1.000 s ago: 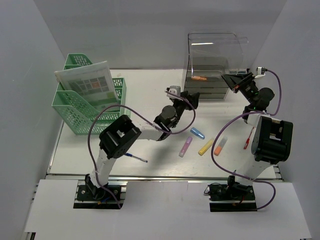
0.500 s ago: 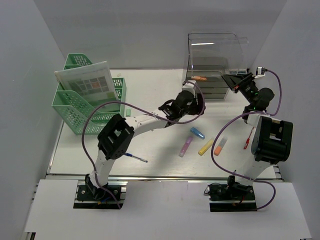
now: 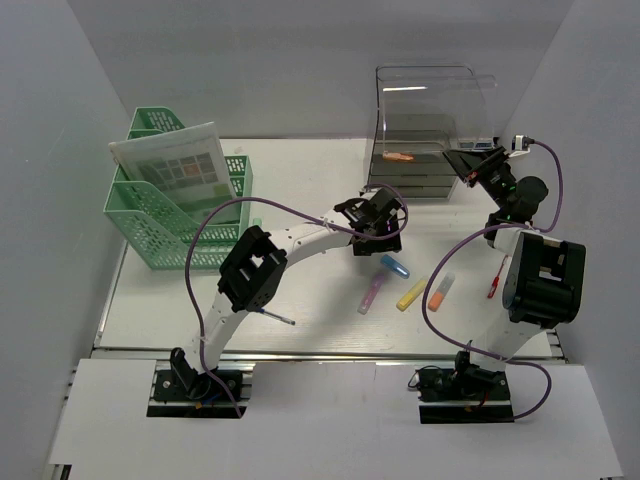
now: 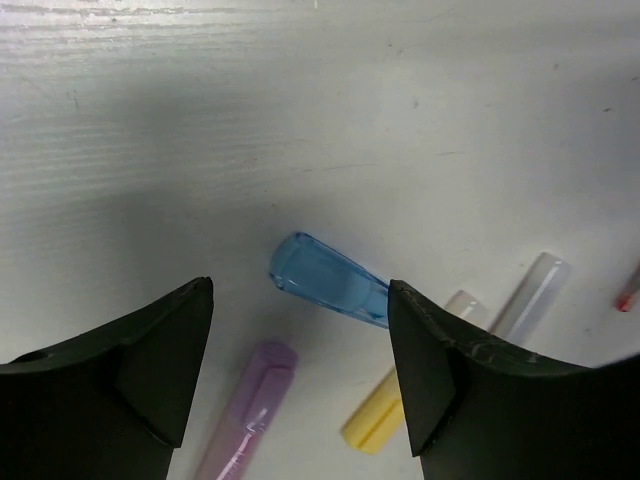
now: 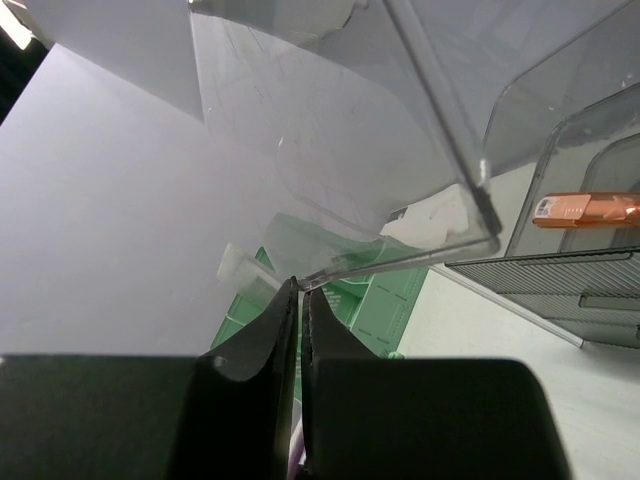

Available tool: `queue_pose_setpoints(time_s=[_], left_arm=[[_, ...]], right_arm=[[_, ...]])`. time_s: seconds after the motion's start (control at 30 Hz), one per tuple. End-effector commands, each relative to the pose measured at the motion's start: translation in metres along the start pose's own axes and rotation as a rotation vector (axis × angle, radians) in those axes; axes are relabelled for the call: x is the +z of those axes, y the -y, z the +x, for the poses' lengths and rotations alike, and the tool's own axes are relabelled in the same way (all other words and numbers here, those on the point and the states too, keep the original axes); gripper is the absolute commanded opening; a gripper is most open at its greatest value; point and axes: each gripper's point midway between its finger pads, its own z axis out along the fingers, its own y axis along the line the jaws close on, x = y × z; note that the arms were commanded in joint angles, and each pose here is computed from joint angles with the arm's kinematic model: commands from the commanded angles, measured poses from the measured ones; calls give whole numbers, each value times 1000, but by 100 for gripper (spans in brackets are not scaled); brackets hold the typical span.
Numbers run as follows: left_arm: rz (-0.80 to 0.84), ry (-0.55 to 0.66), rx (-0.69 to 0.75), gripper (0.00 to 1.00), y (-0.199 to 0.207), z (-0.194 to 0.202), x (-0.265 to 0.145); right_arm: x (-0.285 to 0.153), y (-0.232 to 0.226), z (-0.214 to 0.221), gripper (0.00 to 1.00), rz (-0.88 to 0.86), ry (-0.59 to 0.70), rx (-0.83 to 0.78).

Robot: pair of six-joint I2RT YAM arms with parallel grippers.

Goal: Organize the desk

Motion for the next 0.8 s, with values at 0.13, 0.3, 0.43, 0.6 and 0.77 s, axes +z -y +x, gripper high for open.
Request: queue_pose_setpoints(time_s=[0.13,0.3,0.43,0.6,0.77], left_arm=[[-25,-134,-169,83,11,19,-19],[-70,-177,-223,84,13,29,-18],[-5,-188,-255,84,28,27,-17],[10,-204,-280,81,37,27,-12],[-7,-191,-256,74,36,29,-9]], right_arm=[[-2,-38,-13,4,-101,58,-154],[-3,-36,-13,5,-98,60,-149],[-4,-36,-12,5,-101,62,-146],[-5,-37,-10,5,-102,59,-147],[-4,-39,-11,5,-107,60,-151]])
